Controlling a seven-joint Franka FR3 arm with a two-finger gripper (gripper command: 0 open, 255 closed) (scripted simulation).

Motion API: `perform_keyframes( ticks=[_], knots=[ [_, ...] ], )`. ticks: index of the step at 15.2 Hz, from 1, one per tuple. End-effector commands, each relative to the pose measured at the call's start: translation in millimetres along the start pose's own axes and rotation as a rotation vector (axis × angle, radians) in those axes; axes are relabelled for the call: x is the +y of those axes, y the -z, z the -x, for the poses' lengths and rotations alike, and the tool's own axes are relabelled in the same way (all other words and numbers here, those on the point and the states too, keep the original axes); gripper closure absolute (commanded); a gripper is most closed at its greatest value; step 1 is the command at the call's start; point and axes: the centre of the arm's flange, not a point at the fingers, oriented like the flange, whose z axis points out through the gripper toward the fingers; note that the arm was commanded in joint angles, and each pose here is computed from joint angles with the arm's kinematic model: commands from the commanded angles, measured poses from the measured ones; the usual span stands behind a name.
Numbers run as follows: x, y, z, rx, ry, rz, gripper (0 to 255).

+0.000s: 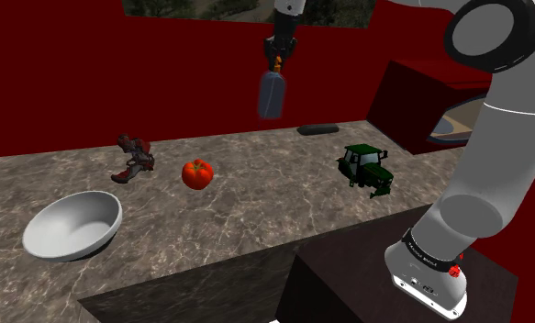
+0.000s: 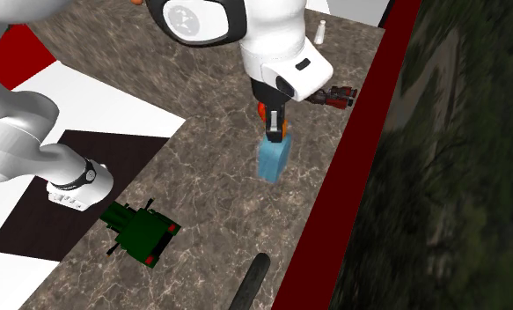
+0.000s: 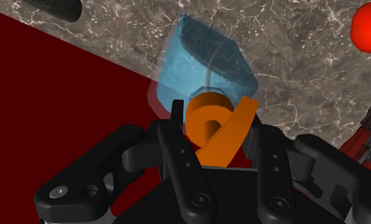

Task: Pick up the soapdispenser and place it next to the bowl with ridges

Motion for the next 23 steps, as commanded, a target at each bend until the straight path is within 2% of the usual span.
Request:
perform_keyframes(
  ticks=[1, 23],
  knots=[
    [-13, 4, 2, 0.0, 0.0, 0.0, 255],
    [-296, 2, 66, 0.0, 0.0, 0.0, 255]
  ],
)
